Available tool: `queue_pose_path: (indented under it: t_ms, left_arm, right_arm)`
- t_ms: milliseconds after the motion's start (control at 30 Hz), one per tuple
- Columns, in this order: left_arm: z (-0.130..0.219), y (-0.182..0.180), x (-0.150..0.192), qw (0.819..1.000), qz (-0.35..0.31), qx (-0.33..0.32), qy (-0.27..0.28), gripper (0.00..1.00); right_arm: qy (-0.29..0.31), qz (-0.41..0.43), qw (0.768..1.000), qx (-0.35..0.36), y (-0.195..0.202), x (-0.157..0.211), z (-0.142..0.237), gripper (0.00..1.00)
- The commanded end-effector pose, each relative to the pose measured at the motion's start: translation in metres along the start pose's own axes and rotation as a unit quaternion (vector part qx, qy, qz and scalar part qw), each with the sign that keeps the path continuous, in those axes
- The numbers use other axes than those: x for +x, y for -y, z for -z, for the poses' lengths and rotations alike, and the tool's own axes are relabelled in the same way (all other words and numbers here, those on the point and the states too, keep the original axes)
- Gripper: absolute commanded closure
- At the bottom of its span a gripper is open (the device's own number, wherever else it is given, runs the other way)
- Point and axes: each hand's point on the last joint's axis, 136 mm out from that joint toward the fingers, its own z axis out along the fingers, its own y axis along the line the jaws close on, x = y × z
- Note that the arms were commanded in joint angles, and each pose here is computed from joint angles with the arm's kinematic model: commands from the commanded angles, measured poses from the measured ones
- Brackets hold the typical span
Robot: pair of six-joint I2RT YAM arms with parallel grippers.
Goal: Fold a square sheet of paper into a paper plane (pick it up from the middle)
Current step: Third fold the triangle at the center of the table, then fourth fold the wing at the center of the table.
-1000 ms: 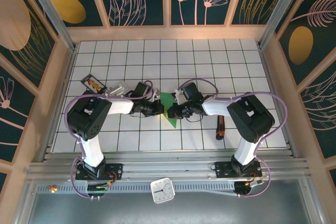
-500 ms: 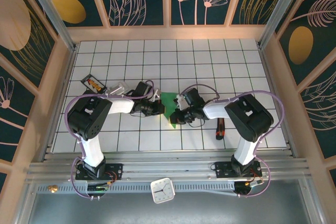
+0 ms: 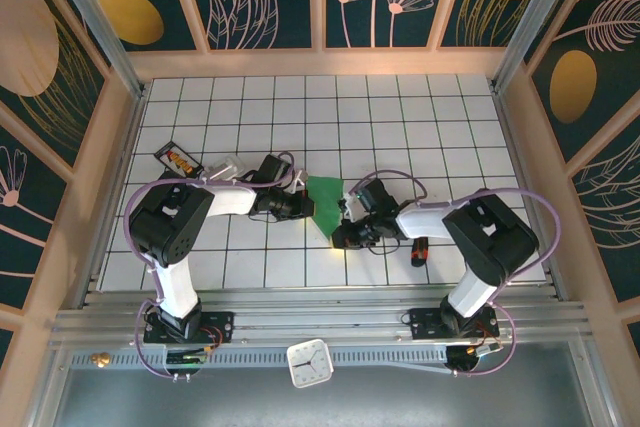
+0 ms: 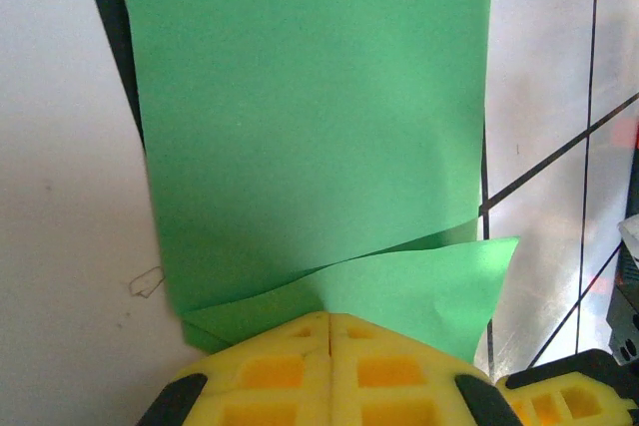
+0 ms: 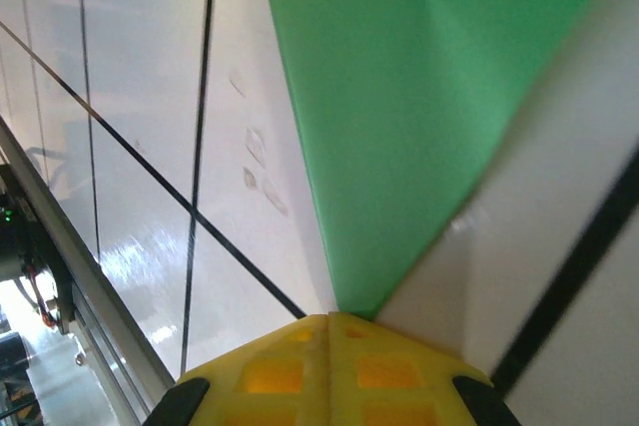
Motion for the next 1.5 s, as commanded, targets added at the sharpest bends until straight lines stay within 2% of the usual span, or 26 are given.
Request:
queue_pose_path:
  t_ms: [0,167,267,433,533,600,833,867,1467]
  left_arm:
    - [-0.011,-0.07,0.03,0.99,0.039,-0.13,-0.029,1.0]
    - [-0.006,-0.033,0.005,0.997,0.03,-0.07,-0.003,0.99]
    - [0.005,-0.001,-0.018,0.999,0.014,-0.029,0.023,0.83]
    - [0.035,0.033,-0.043,0.997,-0.017,-0.006,0.077,0.64]
    - [0.043,0.023,-0.045,0.994,-0.023,-0.034,0.099,0.59]
    - [0.051,0.02,-0.046,0.993,-0.023,-0.042,0.112,0.57]
    - [0.045,0.004,-0.039,0.994,0.002,-0.041,0.1,0.57]
    - [0.036,-0.004,-0.034,0.995,0.01,-0.045,0.085,0.57]
    - [0.009,-0.005,-0.035,0.998,0.022,-0.012,0.05,0.55]
  right_arm:
    - [-0.04,-0.03,0.998,0.041,0.016,0.026,0.008,1.0]
    - [0.038,0.024,0.998,-0.034,-0.038,-0.033,0.026,1.0]
    - [0.074,0.04,0.995,-0.057,-0.056,-0.061,0.029,1.0]
    - [0.1,0.012,0.993,-0.055,-0.04,-0.081,0.024,1.0]
    - [0.112,0.007,0.992,-0.051,-0.03,-0.089,0.022,1.0]
    - [0.114,0.004,0.992,-0.05,-0.026,-0.091,0.019,1.0]
    - [0.092,-0.022,0.995,-0.024,0.003,-0.079,0.001,1.0]
    - [0.091,-0.023,0.995,-0.022,0.006,-0.078,0.0,1.0]
    - [0.069,-0.037,0.997,0.003,0.026,-0.057,-0.008,1.0]
